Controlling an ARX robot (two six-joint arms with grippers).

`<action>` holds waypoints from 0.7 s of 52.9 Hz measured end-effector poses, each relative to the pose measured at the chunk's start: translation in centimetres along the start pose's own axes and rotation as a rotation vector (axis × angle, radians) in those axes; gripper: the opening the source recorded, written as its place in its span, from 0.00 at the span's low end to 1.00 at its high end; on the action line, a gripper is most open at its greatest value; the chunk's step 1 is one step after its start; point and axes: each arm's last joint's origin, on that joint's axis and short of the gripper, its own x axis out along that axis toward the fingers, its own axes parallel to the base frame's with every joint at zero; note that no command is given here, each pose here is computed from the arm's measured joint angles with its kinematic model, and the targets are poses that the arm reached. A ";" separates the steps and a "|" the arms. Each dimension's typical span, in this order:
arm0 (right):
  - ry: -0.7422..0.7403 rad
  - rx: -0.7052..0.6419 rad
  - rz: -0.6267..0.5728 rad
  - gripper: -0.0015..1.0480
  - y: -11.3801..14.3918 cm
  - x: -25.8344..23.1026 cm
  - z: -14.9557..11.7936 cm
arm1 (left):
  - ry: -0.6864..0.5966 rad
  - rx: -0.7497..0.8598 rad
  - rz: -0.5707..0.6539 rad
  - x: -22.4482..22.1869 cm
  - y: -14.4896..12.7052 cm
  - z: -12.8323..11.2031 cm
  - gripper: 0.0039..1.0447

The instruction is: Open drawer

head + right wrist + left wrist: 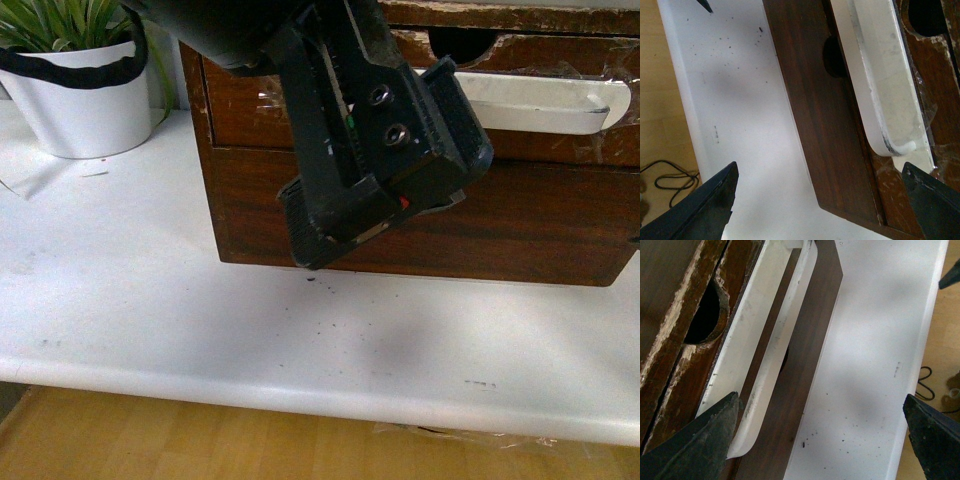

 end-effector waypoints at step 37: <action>0.006 0.004 0.019 0.91 -1.4 4.3 1.0 | 0.070 0.024 -0.073 2.3 0.6 -0.7 0.94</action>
